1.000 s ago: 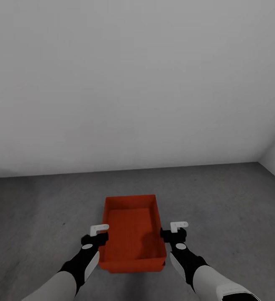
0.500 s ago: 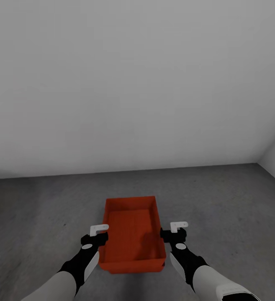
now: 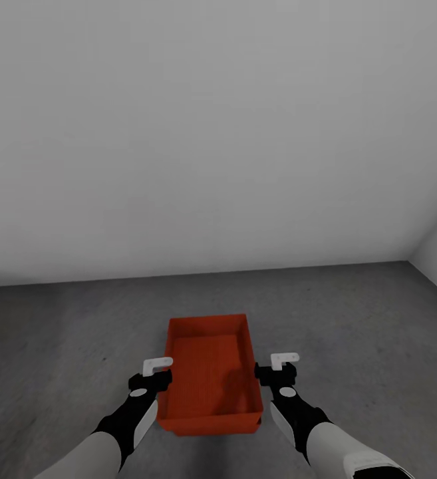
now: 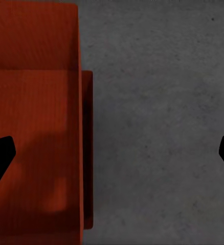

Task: Move the two storage containers from the living room to the garage. In the garage, place one container on the floor and stack the other container on top of it (either order is fine).

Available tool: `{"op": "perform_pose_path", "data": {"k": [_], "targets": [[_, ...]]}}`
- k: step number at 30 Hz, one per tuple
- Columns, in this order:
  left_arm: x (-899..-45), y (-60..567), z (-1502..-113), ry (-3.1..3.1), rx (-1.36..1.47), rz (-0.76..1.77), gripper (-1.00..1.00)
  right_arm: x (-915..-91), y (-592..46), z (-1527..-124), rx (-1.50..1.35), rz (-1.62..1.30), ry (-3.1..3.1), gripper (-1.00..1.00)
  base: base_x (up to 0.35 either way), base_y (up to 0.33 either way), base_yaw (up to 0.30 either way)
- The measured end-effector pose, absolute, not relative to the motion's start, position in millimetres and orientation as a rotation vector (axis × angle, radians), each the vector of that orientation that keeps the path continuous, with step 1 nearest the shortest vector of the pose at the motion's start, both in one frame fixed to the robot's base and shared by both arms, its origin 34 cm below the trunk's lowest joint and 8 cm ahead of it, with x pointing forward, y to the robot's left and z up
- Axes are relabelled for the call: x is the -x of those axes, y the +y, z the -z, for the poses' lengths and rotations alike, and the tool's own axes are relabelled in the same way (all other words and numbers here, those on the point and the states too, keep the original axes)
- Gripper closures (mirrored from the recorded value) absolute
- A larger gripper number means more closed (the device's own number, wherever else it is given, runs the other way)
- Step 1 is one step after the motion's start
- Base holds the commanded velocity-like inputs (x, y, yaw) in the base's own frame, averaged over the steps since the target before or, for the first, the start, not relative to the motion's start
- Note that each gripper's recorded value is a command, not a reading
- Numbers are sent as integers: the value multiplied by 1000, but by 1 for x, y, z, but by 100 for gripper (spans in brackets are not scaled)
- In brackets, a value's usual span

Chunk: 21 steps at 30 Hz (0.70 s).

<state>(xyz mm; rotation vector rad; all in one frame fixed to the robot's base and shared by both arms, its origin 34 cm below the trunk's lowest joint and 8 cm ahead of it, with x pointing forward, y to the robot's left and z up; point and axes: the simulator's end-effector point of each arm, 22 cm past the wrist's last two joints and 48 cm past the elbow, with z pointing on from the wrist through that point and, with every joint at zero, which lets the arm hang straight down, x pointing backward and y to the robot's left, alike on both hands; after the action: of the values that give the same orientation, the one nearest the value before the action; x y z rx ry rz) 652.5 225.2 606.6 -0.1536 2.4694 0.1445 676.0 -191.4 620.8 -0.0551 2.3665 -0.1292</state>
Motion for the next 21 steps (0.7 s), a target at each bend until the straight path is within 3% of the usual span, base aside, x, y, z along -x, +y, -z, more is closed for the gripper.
{"op": "perform_pose_path", "data": {"k": [21], "targets": [[-652, 224, -620, 2470, 154, -140, -100, -676, -191, -635, 54, 129, 2362, -100, -3, 2, 0]]}}
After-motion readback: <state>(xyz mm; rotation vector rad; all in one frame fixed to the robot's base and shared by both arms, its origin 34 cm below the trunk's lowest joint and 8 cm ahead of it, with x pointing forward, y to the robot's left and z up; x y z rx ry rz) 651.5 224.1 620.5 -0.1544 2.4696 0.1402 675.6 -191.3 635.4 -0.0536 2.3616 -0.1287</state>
